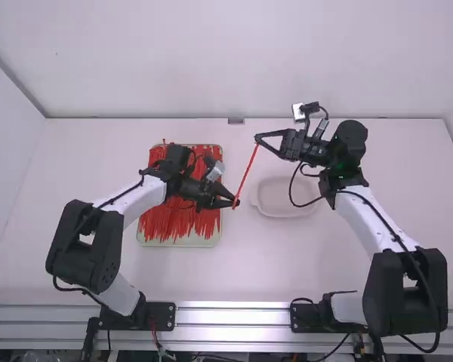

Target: Fasten the cable tie

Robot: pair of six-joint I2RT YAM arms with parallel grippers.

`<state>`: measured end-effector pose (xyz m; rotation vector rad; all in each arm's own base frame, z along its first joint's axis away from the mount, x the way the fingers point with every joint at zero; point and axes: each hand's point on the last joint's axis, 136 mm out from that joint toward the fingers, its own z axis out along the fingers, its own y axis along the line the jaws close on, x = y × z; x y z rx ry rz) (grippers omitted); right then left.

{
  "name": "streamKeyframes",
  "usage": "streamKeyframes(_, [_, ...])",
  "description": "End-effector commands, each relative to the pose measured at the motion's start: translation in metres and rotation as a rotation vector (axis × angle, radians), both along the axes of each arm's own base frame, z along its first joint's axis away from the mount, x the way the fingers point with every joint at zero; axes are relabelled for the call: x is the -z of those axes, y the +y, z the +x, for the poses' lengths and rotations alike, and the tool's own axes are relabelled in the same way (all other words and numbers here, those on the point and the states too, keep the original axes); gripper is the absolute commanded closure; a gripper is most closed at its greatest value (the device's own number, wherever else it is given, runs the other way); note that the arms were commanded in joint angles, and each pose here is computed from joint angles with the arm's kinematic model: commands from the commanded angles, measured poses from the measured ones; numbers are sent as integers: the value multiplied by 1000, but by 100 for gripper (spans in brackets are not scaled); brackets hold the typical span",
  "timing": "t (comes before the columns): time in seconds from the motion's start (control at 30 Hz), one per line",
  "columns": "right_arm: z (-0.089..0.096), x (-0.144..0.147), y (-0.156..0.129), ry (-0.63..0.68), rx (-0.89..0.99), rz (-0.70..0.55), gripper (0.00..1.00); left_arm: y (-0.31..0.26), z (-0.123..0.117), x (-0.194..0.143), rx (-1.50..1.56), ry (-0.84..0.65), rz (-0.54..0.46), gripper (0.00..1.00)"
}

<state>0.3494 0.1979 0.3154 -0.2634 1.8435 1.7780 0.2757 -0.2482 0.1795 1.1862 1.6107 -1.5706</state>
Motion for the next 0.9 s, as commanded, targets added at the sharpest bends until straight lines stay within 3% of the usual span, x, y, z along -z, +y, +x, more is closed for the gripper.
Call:
streamKeyframes(0.0, [3,-16,-9,-46,28,6,99,-3,4,-3,-5,57,-3,98])
streamKeyframes(0.1, [5,-16,-15,-47,40,4,71,-6,17,-18,-14,2,-28,98])
streamKeyframes(0.17, [6,-16,-19,-48,42,3,42,-9,27,-32,-20,-44,-49,98])
streamKeyframes(0.23, [7,-15,-23,-48,46,1,22,-11,35,-44,-27,-83,-70,98])
streamKeyframes(0.27, [7,-15,-23,-48,45,1,21,-11,35,-45,-27,-86,-72,98])
streamKeyframes(0.37, [5,-14,-24,-51,33,-3,5,-11,47,-69,-46,-153,-115,98])
streamKeyframes(0.67, [-2,-12,-9,-57,-7,-10,2,-12,47,-124,-52,-343,-223,98])
streamKeyframes(0.87, [-13,-17,14,-109,-52,-6,9,-9,54,-132,-99,-333,-236,98])
